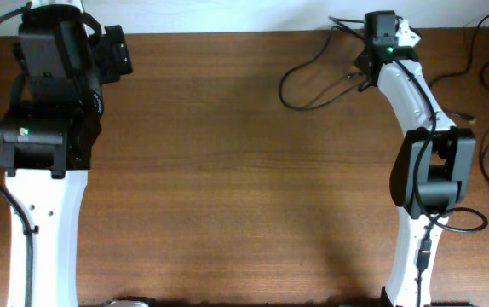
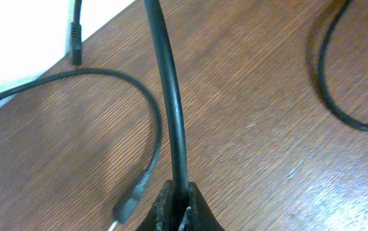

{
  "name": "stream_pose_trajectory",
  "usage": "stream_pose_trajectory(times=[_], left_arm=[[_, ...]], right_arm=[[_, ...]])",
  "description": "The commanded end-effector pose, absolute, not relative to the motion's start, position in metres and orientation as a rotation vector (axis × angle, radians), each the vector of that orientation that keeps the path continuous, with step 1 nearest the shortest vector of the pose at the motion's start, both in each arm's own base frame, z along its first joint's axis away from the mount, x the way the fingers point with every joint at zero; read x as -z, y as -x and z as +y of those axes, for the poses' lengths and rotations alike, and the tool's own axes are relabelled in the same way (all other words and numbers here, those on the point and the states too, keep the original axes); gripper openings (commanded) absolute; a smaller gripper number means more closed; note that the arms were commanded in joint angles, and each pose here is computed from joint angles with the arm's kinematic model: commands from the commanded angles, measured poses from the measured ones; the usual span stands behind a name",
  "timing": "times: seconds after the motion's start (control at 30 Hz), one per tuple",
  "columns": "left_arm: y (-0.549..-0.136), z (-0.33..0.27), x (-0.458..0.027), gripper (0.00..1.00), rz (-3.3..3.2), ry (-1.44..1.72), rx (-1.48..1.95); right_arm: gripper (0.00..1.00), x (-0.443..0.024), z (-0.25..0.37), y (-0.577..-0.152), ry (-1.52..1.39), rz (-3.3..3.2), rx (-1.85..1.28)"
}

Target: Untangle cables

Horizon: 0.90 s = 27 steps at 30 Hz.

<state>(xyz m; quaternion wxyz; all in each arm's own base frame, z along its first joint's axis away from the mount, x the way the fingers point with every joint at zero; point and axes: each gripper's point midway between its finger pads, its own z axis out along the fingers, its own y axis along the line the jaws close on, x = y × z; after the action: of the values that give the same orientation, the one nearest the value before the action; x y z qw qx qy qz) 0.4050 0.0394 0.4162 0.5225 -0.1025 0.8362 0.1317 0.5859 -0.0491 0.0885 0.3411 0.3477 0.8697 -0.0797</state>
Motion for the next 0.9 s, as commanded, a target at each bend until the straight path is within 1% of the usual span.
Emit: stream_pose_trajectory(times=[0.0, 0.03, 0.07, 0.1, 0.13, 0.17, 0.2, 0.27, 0.3, 0.37, 0.4, 0.43, 0.5, 0.57, 0.6, 0.67, 0.7, 0.73, 0.77, 0.8, 0.87], left_arm=[[-0.407, 0.039, -0.414, 0.99, 2.013, 0.227, -0.321], [-0.407, 0.039, -0.414, 0.99, 2.013, 0.227, -0.321], [-0.407, 0.039, -0.414, 0.99, 2.013, 0.227, -0.321], [-0.407, 0.039, -0.414, 0.99, 2.013, 0.227, -0.321], [-0.407, 0.039, -0.414, 0.99, 2.013, 0.227, -0.321], [-0.407, 0.039, -0.414, 0.99, 2.013, 0.227, -0.322], [-0.408, 0.039, -0.413, 0.99, 2.014, 0.226, -0.321], [-0.409, 0.039, -0.412, 0.99, 2.018, 0.226, -0.322], [-0.409, 0.039, -0.411, 0.99, 2.019, 0.226, -0.323], [-0.413, 0.039, -0.406, 0.99, 2.031, 0.224, -0.326], [-0.418, 0.038, -0.400, 0.99, 2.046, 0.222, -0.329], [-0.419, 0.038, -0.398, 0.99, 2.052, 0.220, -0.330], [-0.425, 0.038, -0.390, 0.99, 2.069, 0.218, -0.334], [-0.427, 0.036, -0.391, 0.99, 2.063, 0.214, -0.324], [-0.429, 0.033, -0.393, 0.99, 2.055, 0.204, -0.301], [-0.429, 0.033, -0.394, 0.99, 2.052, 0.204, -0.298], [-0.429, 0.033, -0.394, 0.99, 2.054, 0.203, -0.299], [-0.429, 0.033, -0.394, 0.99, 2.054, 0.203, -0.299], [-0.429, 0.033, -0.393, 0.99, 2.055, 0.203, -0.299], [-0.429, 0.033, -0.393, 0.99, 2.056, 0.202, -0.299], [-0.429, 0.033, -0.393, 0.99, 2.056, 0.203, -0.299]], right_arm=[[0.04, -0.082, -0.053, -0.588, -0.866, 2.270, 0.258], [0.04, -0.076, -0.055, -0.588, -0.855, 2.282, 0.268], [0.30, -0.068, -0.057, -0.588, -0.849, 2.297, 0.280], [0.70, -0.060, -0.059, -0.586, -0.855, 2.311, 0.291], [0.86, -0.052, -0.063, -0.585, -0.862, 2.324, 0.301], [0.90, -0.045, -0.067, -0.584, -0.871, 2.333, 0.309], [0.89, -0.040, -0.069, -0.583, -0.874, 2.342, 0.314], [0.79, -0.050, -0.065, -0.587, -0.741, 2.372, 0.339], [0.78, -0.061, -0.054, -0.590, -0.612, 2.401, 0.337], [0.79, -0.088, -0.013, -0.595, -0.216, 2.458, 0.337], [0.82, -0.101, 0.017, -0.596, -0.046, 2.455, 0.321], [0.82, -0.103, 0.033, -0.595, 0.001, 2.459, 0.277], [0.82, -0.093, 0.100, -0.584, 0.173, 2.510, -0.053], [0.82, -0.092, 0.139, -0.574, 0.262, 2.522, -0.250], [0.82, -0.095, 0.169, -0.568, 0.339, 2.499, -0.362], [0.81, -0.093, 0.198, -0.565, 0.494, 2.451, -0.359], [0.59, -0.089, 0.204, -0.565, 0.509, 2.445, -0.358], [0.43, -0.082, 0.206, -0.567, 0.512, 2.447, -0.360], [0.43, -0.072, 0.210, -0.570, 0.519, 2.443, -0.386], [0.50, -0.063, 0.210, -0.571, 0.527, 2.449, -0.382], [0.50, -0.050, 0.211, -0.569, 0.575, 2.458, -0.377]])
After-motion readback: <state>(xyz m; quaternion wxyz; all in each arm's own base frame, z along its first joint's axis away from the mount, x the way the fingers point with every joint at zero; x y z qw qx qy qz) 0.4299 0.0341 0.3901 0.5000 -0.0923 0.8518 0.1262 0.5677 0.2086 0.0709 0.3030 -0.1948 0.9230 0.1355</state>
